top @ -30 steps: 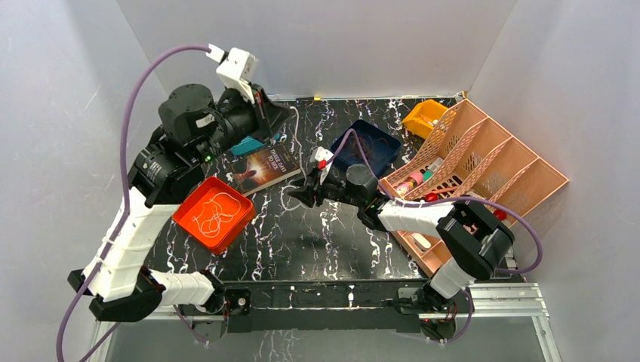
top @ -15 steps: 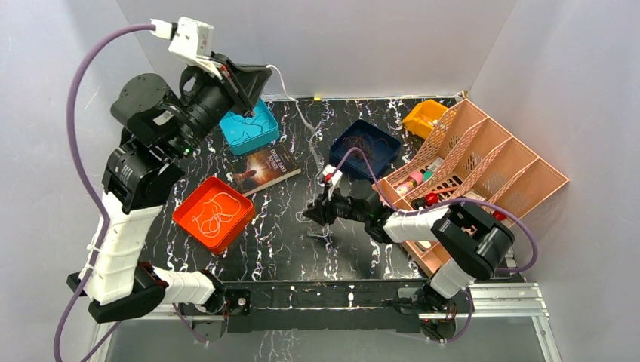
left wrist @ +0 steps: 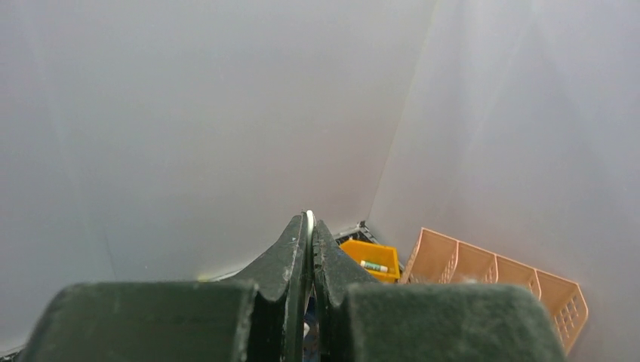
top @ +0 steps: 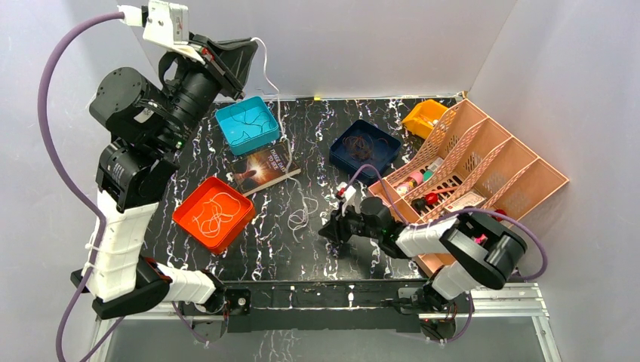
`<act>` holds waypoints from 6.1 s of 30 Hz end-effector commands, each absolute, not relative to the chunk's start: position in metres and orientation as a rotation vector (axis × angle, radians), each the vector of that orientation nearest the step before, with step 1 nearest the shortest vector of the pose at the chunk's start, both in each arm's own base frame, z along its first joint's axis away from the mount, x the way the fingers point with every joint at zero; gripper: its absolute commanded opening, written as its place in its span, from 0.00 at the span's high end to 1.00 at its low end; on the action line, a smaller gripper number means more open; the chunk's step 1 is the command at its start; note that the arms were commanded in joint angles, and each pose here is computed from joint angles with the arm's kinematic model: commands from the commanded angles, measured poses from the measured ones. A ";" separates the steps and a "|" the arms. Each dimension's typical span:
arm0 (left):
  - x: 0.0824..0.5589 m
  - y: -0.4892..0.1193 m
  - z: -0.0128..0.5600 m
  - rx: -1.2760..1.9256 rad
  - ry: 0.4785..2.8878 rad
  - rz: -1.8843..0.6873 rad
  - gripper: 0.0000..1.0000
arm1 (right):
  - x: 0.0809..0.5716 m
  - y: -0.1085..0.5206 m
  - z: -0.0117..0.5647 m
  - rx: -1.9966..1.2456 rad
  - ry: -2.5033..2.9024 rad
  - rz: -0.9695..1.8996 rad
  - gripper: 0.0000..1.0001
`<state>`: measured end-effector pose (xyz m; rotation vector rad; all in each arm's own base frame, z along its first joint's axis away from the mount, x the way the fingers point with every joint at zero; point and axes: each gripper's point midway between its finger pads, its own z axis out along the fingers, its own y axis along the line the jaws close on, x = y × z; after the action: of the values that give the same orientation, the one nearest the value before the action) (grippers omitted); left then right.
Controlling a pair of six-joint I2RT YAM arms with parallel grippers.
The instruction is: Untangle the cables
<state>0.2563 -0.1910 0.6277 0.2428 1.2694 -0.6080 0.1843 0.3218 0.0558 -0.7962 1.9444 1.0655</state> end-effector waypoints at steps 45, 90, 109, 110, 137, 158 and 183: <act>0.236 -0.171 0.664 0.221 1.157 -0.609 1.00 | 0.272 0.446 0.243 -0.855 1.132 1.149 0.41; 0.245 -0.120 0.363 -0.142 1.800 -0.377 1.00 | 0.197 0.342 0.329 -0.835 1.634 1.116 1.00; 0.200 -0.006 0.284 -0.532 2.072 0.452 1.00 | 0.252 0.466 0.345 -0.721 1.448 1.178 1.00; 0.198 -0.001 0.286 -0.535 2.064 0.480 1.00 | 0.253 0.476 0.343 -0.738 1.436 1.177 1.00; 0.195 -0.004 0.238 -0.544 2.152 0.482 1.00 | 0.230 0.612 0.185 -1.054 1.236 1.142 1.00; 0.227 0.048 0.129 -0.905 2.362 0.309 1.00 | 0.220 0.613 0.119 -1.219 1.382 1.125 1.00; 0.248 0.073 0.125 -1.041 2.317 0.122 0.50 | 0.208 0.586 0.178 -1.258 1.354 1.101 0.55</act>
<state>0.2414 0.0728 0.1078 -1.0847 2.3496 0.1601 0.2096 0.5954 0.1137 -1.3092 1.4752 1.0893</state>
